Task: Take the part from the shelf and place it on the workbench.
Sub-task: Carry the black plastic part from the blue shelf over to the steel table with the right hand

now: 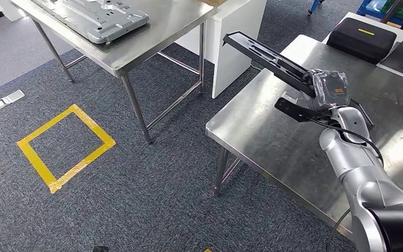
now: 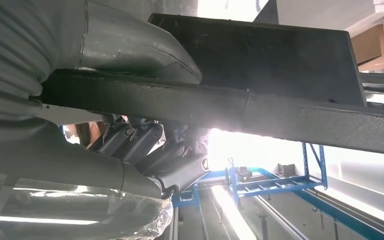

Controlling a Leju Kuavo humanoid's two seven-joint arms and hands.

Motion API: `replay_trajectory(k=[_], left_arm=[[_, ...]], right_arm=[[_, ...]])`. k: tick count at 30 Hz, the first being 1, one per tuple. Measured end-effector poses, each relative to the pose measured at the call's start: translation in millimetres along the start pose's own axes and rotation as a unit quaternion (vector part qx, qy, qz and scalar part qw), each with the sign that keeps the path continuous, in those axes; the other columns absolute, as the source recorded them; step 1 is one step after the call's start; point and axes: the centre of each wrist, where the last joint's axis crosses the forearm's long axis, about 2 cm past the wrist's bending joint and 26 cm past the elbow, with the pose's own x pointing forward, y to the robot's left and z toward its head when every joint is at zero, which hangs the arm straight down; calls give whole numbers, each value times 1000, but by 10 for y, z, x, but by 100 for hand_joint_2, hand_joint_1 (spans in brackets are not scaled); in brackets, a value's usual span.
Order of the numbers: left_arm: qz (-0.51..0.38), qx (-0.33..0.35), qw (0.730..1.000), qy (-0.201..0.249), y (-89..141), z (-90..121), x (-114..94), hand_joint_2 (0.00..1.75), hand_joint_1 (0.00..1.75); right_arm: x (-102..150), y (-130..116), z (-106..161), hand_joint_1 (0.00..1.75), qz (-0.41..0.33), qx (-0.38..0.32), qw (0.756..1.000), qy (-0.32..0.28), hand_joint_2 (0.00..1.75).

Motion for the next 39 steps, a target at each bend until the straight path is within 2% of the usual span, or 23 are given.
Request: replay_trajectory(k=[11,25,39], left_arm=[[2,1,1000,1,-1,4,-4,0,0],[3,0,1000,4,-3,19,-19,0,0],[3,2,1000,5,-8,27,-24,0,0]], right_arm=[[-12,-4,4,173,-9,-7,1000,6,175],[-241,59,190,173,-31,-13,999,34,175],[-255,53,193,173,-25,-12,999,31,175]])
